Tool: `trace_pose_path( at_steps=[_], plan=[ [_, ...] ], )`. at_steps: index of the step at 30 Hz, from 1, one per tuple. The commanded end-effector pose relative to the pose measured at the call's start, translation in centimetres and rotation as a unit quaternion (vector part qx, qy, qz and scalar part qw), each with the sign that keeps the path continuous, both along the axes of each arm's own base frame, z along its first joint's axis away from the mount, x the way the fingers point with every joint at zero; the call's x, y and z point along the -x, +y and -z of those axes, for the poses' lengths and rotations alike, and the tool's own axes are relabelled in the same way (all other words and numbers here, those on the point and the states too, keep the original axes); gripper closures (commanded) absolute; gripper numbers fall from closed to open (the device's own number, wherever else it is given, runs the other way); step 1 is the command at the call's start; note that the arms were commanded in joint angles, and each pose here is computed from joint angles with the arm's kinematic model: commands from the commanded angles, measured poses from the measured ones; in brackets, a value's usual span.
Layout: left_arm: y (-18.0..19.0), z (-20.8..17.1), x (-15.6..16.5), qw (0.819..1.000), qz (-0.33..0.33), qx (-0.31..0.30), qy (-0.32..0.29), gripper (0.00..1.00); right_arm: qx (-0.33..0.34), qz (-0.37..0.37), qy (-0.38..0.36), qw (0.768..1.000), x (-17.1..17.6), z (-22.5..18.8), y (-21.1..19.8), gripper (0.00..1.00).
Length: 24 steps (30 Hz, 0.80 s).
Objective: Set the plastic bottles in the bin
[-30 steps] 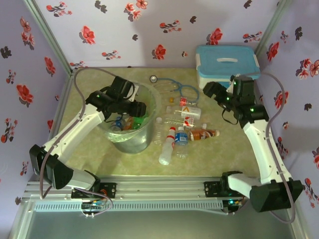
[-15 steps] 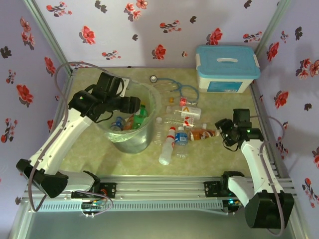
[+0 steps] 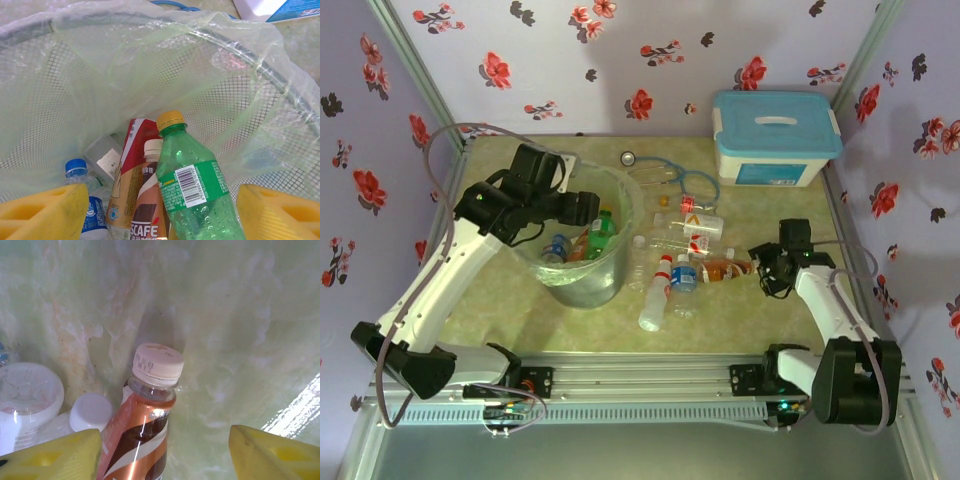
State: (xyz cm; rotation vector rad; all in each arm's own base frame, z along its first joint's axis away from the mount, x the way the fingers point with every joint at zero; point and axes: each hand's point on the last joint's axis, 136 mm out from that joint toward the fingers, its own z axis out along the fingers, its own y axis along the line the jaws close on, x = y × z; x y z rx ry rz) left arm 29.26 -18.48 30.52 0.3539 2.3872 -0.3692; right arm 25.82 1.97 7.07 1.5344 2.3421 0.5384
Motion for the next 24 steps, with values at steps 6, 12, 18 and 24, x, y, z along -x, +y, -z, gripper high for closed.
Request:
trace_pose_path(
  at_steps=[6,12,18,24],
  plan=[
    [0.6,-0.2,-0.5,1.000,-0.003,-0.011,-0.011,0.22,-0.005,-0.006,0.010,1.000,-1.7,1.7,0.4,0.29],
    [0.8,-0.4,-0.6,1.000,-0.010,-0.003,-0.015,0.22,0.003,-0.012,0.014,1.000,-2.7,2.7,0.7,0.27],
    [0.9,-0.2,-0.6,1.000,-0.017,0.000,-0.015,0.22,-0.003,-0.017,0.027,1.000,-3.3,4.7,1.1,0.29],
    [1.1,-0.3,-0.5,1.000,-0.022,0.005,-0.015,0.22,0.011,-0.021,0.026,0.999,-3.8,4.9,0.6,0.36]
  ],
)
